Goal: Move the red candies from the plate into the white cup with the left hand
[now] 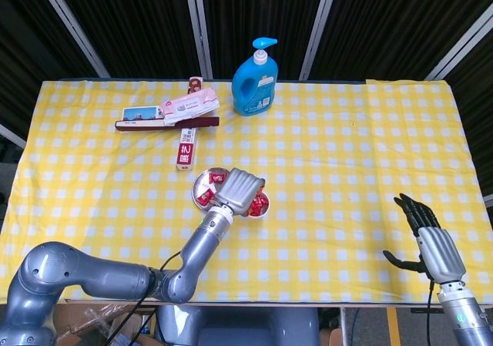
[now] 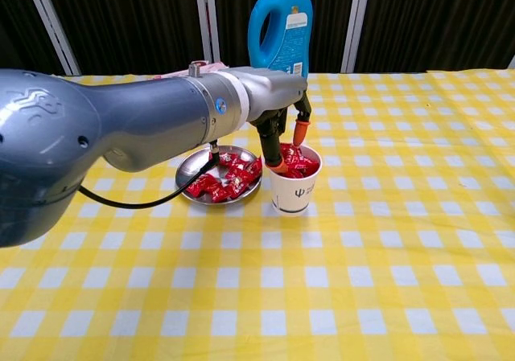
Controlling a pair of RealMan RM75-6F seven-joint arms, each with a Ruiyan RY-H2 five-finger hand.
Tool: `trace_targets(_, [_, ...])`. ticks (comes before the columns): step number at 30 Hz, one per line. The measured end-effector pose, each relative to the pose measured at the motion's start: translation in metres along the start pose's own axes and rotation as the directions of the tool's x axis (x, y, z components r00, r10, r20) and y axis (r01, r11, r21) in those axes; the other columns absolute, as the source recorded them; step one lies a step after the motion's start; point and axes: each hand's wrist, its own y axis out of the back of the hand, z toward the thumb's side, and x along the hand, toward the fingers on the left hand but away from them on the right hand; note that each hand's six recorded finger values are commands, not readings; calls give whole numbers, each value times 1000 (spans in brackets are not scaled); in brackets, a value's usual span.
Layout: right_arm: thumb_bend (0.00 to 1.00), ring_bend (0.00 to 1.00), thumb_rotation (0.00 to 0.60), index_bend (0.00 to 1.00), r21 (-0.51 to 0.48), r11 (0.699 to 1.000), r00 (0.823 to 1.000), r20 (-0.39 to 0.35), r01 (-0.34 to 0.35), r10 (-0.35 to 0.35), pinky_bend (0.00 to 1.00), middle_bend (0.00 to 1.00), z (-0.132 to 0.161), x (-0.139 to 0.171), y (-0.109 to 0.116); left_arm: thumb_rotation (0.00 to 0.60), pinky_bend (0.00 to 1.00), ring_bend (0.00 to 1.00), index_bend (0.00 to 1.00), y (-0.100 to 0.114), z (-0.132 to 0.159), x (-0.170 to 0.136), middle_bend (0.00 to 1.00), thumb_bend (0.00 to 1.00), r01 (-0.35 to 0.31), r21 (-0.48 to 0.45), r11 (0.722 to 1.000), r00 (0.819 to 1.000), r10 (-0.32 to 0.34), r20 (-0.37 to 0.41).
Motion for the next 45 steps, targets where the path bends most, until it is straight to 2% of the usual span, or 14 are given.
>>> trace_targets(9, [277, 0, 600, 0, 3, 1000, 1000, -2, 0, 0, 0, 0, 0, 0, 0, 600, 967, 945, 425, 15, -7, -3, 893, 215, -81, -52, 995, 997, 80, -15])
trace_targets(12, [278, 0, 600, 0, 4, 1000, 1000, -2, 0, 0, 0, 0, 0, 0, 0, 600, 967, 945, 422, 20, -19, -7, 892, 215, -104, -64, 993, 994, 102, -36])
trace_targets(17, [278, 0, 600, 0, 8, 1000, 1000, -2, 2, -2, 0, 0, 1, 1, 0, 600, 967, 942, 413, 17, -49, -14, 885, 215, -102, -50, 994, 991, 97, -88])
trace_targets(23, [278, 0, 600, 0, 10, 1000, 1000, -2, 1, -1, 0, 0, 1, 0, -1, 600, 967, 942, 408, 3, -88, -24, 890, 215, -62, -23, 998, 984, 57, -168])
trace_targets(30, [277, 0, 600, 0, 12, 1000, 1000, 1, 0, 0, 0, 0, 1, 0, -2, 600, 967, 944, 408, -24, -112, -31, 896, 215, 41, 27, 999, 973, -34, -227])
trace_targets(36, [277, 0, 600, 0, 10, 1000, 1000, 3, -1, 1, 0, 0, 0, 0, -2, 600, 967, 943, 399, -45, -120, -33, 894, 215, 113, 54, 992, 958, -95, -270])
trace_targets(45, [277, 0, 600, 0, 7, 1000, 1000, 1, -3, 3, 0, 0, 1, 0, -2, 600, 967, 943, 387, -54, -123, -24, 892, 215, 144, 62, 988, 946, -119, -302])
